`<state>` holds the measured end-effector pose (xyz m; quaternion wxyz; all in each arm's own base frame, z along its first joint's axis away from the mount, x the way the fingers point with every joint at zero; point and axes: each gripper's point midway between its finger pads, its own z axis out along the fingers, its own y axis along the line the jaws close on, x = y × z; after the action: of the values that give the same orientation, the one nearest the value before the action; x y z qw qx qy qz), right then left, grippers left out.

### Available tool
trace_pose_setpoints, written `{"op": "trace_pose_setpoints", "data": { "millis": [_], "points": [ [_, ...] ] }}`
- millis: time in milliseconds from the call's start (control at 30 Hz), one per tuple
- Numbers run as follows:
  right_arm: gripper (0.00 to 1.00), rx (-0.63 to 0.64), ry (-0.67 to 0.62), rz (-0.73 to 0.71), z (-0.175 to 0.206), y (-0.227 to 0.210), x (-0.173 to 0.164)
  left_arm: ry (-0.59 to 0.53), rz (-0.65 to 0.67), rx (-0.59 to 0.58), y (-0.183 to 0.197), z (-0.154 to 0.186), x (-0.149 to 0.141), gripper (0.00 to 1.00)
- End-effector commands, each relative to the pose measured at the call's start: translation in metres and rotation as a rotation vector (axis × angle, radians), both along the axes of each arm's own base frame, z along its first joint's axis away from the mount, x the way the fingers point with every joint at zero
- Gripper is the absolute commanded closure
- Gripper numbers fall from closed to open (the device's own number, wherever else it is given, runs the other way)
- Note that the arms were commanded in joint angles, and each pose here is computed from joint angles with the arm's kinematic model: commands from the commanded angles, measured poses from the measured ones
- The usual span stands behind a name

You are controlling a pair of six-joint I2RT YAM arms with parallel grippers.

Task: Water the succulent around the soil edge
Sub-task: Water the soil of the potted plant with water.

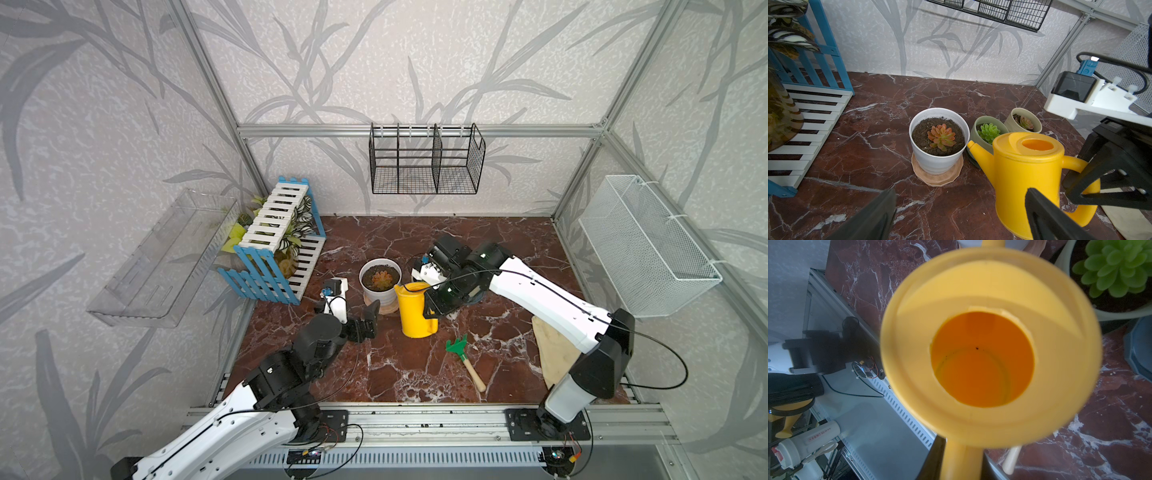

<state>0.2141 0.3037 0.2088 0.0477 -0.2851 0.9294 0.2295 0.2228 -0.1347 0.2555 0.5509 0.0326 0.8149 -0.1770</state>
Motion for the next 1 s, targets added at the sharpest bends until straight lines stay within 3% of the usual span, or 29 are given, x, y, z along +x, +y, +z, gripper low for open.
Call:
{"op": "trace_pose_setpoints", "data": {
  "millis": [0,500,967],
  "points": [
    [1.0,0.055,-0.026,0.043,0.017,0.007,-0.007,-0.002,0.014,0.014,0.003,0.0,0.001,0.0],
    [1.0,0.121,-0.013,0.118,0.014,0.053,-0.008,-0.001,0.02,0.015,0.005,-0.001,0.0,0.0],
    [1.0,0.1,-0.07,0.033,0.014,0.027,0.008,-0.001,0.022,0.016,0.005,-0.001,0.001,0.0]
  ]
}}
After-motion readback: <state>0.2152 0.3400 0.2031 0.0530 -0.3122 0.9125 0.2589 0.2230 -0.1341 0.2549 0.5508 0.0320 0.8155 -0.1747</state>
